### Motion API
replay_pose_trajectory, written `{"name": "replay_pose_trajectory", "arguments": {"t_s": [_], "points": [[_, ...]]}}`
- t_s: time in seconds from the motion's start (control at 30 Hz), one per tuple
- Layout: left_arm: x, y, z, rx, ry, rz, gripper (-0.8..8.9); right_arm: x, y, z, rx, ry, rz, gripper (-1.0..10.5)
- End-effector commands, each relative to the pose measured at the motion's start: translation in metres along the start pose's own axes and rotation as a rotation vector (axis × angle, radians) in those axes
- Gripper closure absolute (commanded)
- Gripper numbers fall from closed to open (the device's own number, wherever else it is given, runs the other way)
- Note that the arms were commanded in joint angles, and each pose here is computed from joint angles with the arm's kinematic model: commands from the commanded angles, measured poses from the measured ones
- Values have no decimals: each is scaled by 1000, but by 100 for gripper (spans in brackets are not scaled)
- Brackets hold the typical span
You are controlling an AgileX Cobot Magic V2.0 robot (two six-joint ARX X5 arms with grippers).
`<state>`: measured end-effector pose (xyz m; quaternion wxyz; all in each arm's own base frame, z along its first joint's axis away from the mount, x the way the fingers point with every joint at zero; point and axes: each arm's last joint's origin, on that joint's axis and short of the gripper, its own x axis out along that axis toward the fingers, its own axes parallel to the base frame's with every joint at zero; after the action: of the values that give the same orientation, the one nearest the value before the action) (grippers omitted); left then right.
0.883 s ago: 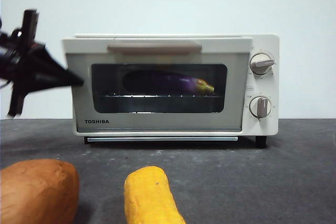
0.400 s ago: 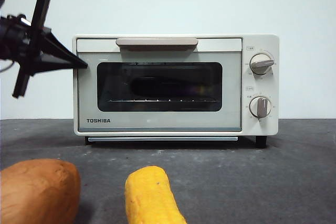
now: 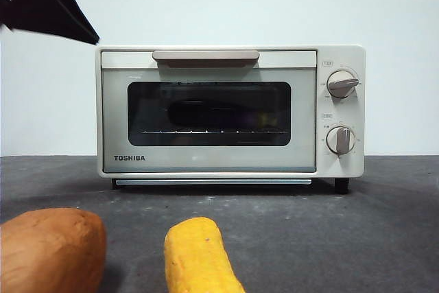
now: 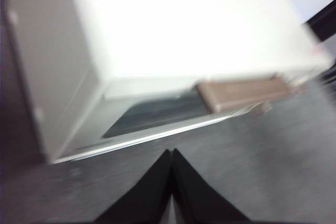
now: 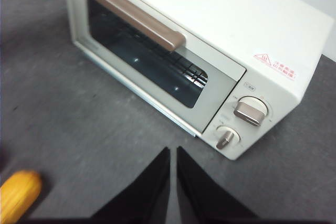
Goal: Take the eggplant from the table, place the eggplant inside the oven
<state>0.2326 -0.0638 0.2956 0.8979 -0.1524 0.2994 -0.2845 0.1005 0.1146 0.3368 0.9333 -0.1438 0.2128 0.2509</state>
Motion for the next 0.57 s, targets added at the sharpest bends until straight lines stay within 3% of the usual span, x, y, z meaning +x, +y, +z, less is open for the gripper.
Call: {"name": "replay_pose_trajectory", "arguments": {"t_s": [0.03,0.3,0.57], "points": [[-7,-15,-10,153,-28,76,807,18,3,-11,46,-39,-19,942],[-23,-37,-58,256,-119,147,807,62,5,-56,120,-144,-59,942],[-24,-41,-75,221,-23,126,806,68,6,-67,153,-133,-89,942]]}}
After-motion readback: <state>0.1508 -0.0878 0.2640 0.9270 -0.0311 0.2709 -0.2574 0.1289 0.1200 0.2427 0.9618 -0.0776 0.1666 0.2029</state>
